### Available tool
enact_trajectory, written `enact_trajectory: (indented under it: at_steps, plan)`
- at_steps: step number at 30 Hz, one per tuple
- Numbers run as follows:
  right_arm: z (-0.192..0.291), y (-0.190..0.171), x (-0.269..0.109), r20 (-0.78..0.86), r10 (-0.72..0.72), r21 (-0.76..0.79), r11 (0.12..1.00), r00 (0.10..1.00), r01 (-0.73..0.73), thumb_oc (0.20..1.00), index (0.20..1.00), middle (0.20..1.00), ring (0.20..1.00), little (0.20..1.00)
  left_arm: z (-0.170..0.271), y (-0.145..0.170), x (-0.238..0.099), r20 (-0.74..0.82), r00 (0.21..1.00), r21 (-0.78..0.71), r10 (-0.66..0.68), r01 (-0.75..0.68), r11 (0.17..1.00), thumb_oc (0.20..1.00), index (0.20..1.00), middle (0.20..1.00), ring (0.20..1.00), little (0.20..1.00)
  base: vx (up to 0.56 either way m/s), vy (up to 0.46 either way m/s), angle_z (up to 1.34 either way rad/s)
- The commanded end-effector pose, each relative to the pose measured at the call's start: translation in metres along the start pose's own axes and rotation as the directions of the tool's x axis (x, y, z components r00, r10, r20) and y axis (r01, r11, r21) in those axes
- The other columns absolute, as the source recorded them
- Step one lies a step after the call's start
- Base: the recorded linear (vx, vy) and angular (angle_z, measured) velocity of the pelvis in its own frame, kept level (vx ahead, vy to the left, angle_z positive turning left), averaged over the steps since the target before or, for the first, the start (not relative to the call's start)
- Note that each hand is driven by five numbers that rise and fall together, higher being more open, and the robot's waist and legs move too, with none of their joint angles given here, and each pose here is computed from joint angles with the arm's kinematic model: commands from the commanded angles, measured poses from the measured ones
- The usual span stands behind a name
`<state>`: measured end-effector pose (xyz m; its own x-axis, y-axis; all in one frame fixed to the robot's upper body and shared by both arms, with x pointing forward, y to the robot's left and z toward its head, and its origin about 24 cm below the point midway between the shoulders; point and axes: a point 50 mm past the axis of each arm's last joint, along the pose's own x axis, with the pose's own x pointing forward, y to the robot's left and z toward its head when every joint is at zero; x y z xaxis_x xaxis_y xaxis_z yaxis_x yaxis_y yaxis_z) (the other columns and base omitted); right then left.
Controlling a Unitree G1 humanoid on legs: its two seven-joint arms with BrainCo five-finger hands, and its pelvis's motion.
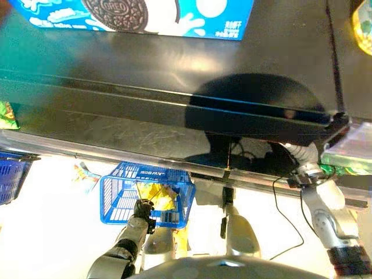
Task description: Pick up the snacks into the basket
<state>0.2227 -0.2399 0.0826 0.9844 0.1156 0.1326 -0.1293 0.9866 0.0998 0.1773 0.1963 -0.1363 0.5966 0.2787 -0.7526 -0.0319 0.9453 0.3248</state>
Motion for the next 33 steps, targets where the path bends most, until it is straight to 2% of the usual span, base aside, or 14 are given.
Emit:
enact_trajectory:
  at_steps: [1,12,13,19,28,30,32,33]
  plan:
    - [0.061,0.01,0.0,0.225,0.168,-0.13,0.981,0.96,-0.141,0.2,0.2,0.2,0.2,0.2,-0.033,-0.003,-0.007,-0.115,0.993,0.032,-0.029,0.032,0.999,0.2,0.2,0.2,0.2,0.2,0.0,0.0,0.0]
    - [0.035,0.01,-0.018,-0.066,0.336,-0.205,0.917,0.94,-0.342,0.2,0.2,0.2,0.2,0.2,-0.042,-0.007,-0.01,-0.139,0.986,0.055,-0.092,0.101,0.993,0.2,0.2,0.2,0.2,0.2,0.03,-0.008,-0.05]
    - [0.023,0.007,-0.022,-0.155,0.331,-0.247,0.899,0.931,-0.361,0.2,0.2,0.2,0.2,0.2,-0.044,-0.009,-0.01,-0.146,0.984,0.051,-0.103,0.111,0.992,0.2,0.2,0.2,0.2,0.2,0.01,-0.009,-0.04]
    - [-0.013,0.0,-0.034,-0.318,0.269,-0.256,0.899,0.909,-0.356,0.2,0.2,0.2,0.2,0.2,-0.051,-0.008,-0.012,-0.19,0.977,-0.017,-0.096,0.094,0.995,0.2,0.2,0.2,0.2,0.2,0.0,0.0,0.0]
    - [-0.035,-0.011,-0.051,-0.476,0.247,-0.286,0.864,0.844,-0.414,0.2,0.2,0.2,0.2,0.2,-0.055,0.012,-0.01,-0.23,0.973,-0.184,-0.021,-0.022,0.983,0.2,0.2,0.2,0.2,0.2,0.01,-0.001,0.01]
    - [-0.044,-0.022,-0.05,-0.554,0.186,-0.406,0.791,0.812,-0.458,0.2,0.2,0.2,0.2,0.2,-0.041,0.025,-0.004,-0.183,0.983,-0.259,0.025,-0.073,0.963,0.2,0.2,0.2,0.2,0.2,0.0,0.0,0.0]
    - [-0.047,-0.025,-0.048,-0.573,0.171,-0.428,0.772,0.802,-0.47,0.2,0.2,0.2,0.2,0.2,-0.033,0.029,-0.001,-0.154,0.987,-0.274,0.039,-0.08,0.958,0.2,0.2,0.2,0.2,0.2,-0.03,0.0,0.0]
    - [-0.056,-0.025,-0.045,-0.602,0.16,-0.442,0.749,0.783,-0.493,0.2,0.2,0.2,0.2,0.2,-0.011,0.036,0.004,-0.069,0.996,-0.295,0.064,-0.082,0.952,0.2,0.2,0.2,0.2,0.2,-0.07,0.0,0.0]
